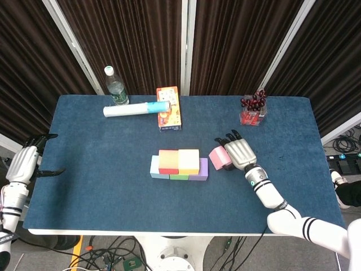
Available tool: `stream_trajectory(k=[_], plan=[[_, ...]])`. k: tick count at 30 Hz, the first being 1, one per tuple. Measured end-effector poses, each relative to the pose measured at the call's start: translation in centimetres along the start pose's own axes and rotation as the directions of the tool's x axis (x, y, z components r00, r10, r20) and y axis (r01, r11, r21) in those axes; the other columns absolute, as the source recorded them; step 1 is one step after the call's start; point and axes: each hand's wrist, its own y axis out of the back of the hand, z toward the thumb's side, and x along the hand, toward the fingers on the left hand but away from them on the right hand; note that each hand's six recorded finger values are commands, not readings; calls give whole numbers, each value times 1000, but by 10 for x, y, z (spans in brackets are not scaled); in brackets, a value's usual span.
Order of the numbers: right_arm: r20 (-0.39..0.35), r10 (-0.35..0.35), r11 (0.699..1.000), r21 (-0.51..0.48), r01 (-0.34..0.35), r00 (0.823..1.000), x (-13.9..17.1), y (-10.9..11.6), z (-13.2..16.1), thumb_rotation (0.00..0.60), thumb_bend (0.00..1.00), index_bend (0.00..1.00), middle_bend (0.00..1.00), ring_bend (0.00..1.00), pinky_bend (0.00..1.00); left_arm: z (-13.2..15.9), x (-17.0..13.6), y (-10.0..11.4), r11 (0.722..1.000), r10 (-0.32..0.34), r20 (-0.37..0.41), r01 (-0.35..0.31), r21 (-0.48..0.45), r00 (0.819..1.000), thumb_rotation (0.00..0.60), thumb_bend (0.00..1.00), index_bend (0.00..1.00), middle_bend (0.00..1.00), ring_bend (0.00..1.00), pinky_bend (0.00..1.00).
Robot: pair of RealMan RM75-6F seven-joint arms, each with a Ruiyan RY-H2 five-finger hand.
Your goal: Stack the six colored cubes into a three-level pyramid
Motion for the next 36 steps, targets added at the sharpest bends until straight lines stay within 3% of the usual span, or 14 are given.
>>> stream_trajectory(k=[4, 8, 14, 18, 26, 33, 36], plan=[[-11, 37, 998, -41, -37, 999, 1, -4, 7, 600, 10, 0, 73, 0, 0, 0, -1, 1, 1000, 7, 1, -7, -1, 1000, 600, 61, 189, 159, 75, 62], [-19, 36, 994, -98, -38, 999, 5, 0, 2, 600, 0, 0, 59, 0, 0, 0, -2, 2, 1000, 11, -2, -11, -5, 1000, 600, 61, 189, 159, 75, 62], [-48, 8, 981, -194, -17, 999, 7, 8, -9, 600, 0, 0, 134, 0, 0, -1, -4, 1, 1000, 13, -7, -13, -4, 1000, 600, 61, 188, 159, 75, 62], [-86, -9, 979, -205, -9, 996, 5, 10, -18, 600, 0, 12, 198, 0, 0, 1, -4, 2, 1000, 18, -6, -18, -3, 1000, 600, 60, 189, 159, 75, 62], [-161, 1, 996, -84, -15, 987, -6, 1, -25, 600, 17, 140, 258, 0, 0, 1, -5, 4, 1000, 19, -11, -19, -5, 1000, 600, 61, 189, 156, 75, 62], [-184, -21, 997, -75, 7, 983, -9, -3, -21, 600, 147, 396, 419, 50, 0, 0, -5, 3, 1000, 18, -13, -18, -9, 1000, 600, 60, 189, 156, 75, 62], [-183, -56, 995, -89, 40, 981, -6, 3, -23, 600, 157, 420, 443, 69, 0, 1, -5, 4, 1000, 19, -10, -19, -9, 1000, 600, 60, 189, 156, 75, 62]])
